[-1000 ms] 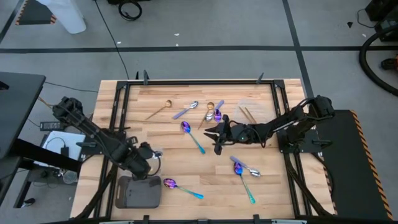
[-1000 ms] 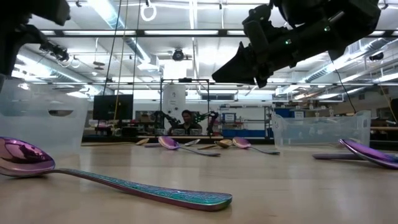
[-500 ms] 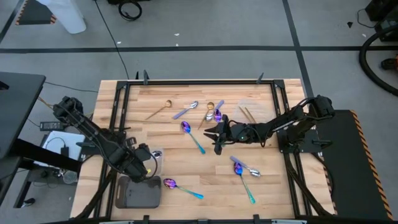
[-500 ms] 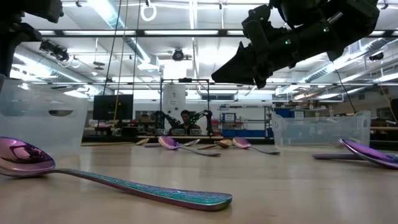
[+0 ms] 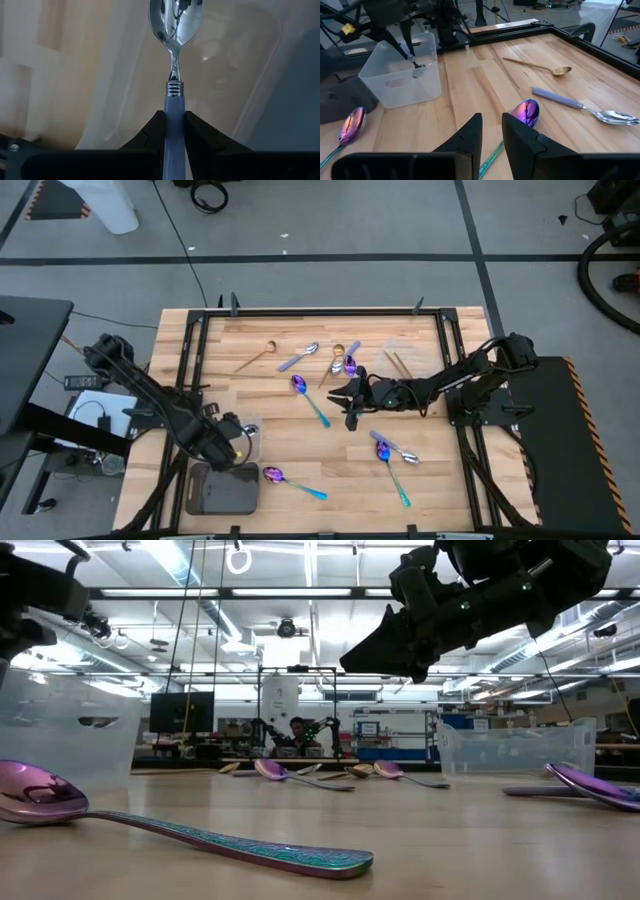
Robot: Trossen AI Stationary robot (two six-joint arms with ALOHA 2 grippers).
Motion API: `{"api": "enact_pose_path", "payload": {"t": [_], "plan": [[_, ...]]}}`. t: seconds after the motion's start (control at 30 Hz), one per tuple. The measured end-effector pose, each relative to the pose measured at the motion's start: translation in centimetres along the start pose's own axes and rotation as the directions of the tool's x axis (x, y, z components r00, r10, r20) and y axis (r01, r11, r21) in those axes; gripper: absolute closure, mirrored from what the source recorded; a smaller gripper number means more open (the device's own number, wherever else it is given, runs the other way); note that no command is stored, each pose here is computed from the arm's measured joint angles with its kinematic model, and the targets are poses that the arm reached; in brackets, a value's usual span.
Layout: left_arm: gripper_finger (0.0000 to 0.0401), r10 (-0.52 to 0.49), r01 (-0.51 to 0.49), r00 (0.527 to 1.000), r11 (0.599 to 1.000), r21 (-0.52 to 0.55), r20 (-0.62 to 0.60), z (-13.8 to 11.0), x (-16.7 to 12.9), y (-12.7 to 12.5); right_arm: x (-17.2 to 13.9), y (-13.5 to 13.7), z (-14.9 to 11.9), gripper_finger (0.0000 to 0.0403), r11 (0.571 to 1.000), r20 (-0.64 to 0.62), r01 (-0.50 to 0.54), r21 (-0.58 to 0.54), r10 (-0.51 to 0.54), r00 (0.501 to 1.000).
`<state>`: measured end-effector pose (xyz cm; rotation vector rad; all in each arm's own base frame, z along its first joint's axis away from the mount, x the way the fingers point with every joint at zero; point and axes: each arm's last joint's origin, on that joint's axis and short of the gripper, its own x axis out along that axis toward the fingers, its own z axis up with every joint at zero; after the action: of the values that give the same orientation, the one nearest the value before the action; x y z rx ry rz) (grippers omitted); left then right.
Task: Sort silverware by color (type)
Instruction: Put the purple spoon into the bottom transparent bin
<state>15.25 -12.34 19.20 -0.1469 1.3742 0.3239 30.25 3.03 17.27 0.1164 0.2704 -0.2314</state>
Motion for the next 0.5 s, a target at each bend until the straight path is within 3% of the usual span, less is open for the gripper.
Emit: {"api": "enact_pose_path", "payload": {"t": [0.5], "plan": [[0.0342, -0.115, 0.122, 0.991, 0.987, -0.102, 0.072, -1.8, 2.0, 2.2, 0.0, 0.0, 0.0, 0.0318, 1.0, 0.0, 0.0, 0.004, 0.0, 1.0]]}}
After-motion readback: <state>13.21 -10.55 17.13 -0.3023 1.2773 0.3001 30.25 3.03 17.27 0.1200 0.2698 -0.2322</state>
